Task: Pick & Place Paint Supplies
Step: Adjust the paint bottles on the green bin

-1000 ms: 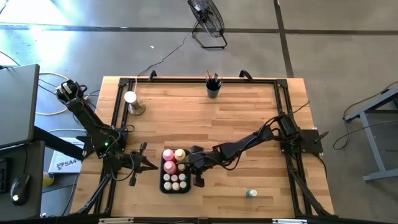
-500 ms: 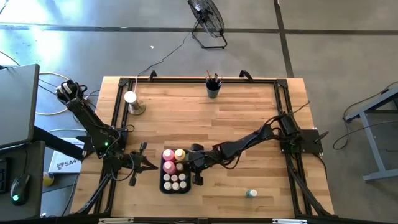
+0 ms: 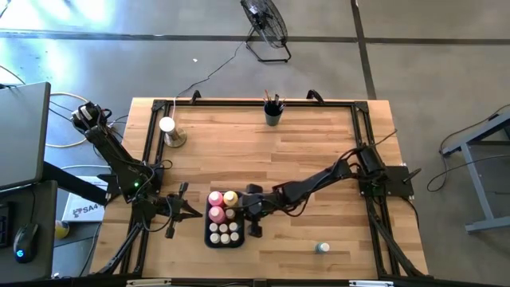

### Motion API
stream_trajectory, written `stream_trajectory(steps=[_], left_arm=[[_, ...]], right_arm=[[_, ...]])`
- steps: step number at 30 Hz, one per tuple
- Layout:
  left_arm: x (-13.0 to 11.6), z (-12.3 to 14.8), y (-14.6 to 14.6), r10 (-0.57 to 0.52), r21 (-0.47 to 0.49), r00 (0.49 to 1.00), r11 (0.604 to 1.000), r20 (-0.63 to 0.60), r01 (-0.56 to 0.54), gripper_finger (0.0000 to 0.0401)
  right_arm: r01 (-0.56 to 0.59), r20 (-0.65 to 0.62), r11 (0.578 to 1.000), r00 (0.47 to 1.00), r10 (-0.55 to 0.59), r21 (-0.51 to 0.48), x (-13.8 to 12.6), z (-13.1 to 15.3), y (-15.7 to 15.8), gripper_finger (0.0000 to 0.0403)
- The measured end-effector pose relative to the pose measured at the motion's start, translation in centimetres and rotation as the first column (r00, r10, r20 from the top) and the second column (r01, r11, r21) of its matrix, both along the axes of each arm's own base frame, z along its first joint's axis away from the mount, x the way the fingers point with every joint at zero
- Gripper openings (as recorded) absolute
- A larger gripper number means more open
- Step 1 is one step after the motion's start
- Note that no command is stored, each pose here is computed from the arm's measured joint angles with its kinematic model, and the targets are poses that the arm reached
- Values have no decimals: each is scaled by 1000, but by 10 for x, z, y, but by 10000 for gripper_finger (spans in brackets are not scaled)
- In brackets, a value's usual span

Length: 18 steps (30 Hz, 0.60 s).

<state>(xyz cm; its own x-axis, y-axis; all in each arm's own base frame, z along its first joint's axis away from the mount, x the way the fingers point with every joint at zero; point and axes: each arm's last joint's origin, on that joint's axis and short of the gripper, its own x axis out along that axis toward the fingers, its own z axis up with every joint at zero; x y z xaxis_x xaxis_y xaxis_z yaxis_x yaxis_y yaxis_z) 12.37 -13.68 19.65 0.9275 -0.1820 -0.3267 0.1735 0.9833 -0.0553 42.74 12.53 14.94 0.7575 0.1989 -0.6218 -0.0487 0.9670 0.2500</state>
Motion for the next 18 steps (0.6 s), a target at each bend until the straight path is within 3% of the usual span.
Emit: stream_trajectory(steps=[5, 9, 18], left_arm=[[0, 0, 0, 0, 1, 1000, 1000, -1, 0, 0], [0, 0, 0, -3, 2, 1000, 1000, -4, 3, 0], [-1, -1, 0, -9, 19, 1000, 1000, -11, 9, 0]], right_arm=[[-20, 54, 1000, 998, 21, -17, -7, 32, -1, 2], [-32, 35, 996, 999, 35, -85, -20, 56, -3, 2], [39, -139, 966, 987, -77, -256, -68, 86, 5, 2]])
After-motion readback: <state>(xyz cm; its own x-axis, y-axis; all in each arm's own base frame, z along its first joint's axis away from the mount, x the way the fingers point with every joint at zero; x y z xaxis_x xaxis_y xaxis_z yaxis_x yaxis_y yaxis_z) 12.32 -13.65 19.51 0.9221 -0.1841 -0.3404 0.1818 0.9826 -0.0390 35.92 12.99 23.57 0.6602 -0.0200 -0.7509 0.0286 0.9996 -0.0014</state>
